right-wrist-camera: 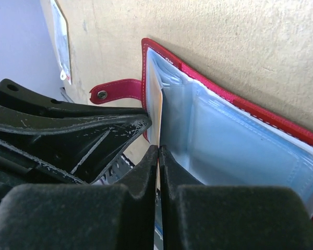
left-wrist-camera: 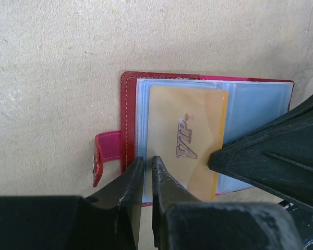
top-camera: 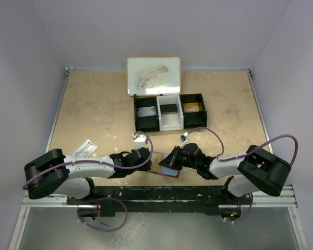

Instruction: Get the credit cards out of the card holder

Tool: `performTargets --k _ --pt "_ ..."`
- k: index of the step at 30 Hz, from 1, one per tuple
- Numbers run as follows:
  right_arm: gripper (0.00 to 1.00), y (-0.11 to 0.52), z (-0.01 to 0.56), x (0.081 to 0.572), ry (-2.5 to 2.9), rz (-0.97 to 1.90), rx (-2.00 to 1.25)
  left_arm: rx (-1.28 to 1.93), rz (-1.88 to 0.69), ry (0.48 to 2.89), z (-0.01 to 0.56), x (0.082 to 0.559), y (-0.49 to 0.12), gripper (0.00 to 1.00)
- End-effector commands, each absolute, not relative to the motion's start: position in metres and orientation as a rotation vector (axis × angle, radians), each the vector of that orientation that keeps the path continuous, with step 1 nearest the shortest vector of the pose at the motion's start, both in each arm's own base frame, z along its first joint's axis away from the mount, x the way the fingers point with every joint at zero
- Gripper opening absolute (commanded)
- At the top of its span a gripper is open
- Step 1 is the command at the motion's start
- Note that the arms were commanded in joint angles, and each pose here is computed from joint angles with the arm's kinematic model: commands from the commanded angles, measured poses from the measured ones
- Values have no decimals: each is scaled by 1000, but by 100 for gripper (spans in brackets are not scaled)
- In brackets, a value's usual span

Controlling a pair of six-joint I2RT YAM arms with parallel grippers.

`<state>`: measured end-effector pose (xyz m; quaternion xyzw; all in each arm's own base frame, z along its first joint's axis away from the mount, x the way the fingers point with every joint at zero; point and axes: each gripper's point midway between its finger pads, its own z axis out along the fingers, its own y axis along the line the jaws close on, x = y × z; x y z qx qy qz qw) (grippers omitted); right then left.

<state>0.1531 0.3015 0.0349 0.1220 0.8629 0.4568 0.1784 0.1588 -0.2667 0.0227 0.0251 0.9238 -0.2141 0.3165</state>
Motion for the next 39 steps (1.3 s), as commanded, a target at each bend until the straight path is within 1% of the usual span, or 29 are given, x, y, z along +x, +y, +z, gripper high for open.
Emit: performTargets --k 1,7,9,13,18,19,24,26,39 --pt "5 300 45 154 2385 1324 327 70 -528 2486 7 149 -261 7" --pt "7 296 39 150 2399 1337 329 60 -505 2490 5 149 -257 6" --pt "10 294 37 149 2402 1336 341 61 -505 2489 5 149 -257 5" --pt "11 294 37 149 2398 1352 349 61 -506 2490 5 149 -257 5" --pt "14 297 39 151 2401 1350 327 59 -507 2490 5 149 -257 4" --pt "14 298 40 151 2399 1351 325 59 -505 2492 5 149 -257 4" --pt "6 296 42 152 2385 1350 326 57 -503 2487 6 150 -257 4" --pt "4 294 41 152 2390 1335 336 57 -499 2486 6 150 -256 4" --pt "5 279 35 147 2404 1293 345 51 -489 2484 6 151 -255 2"
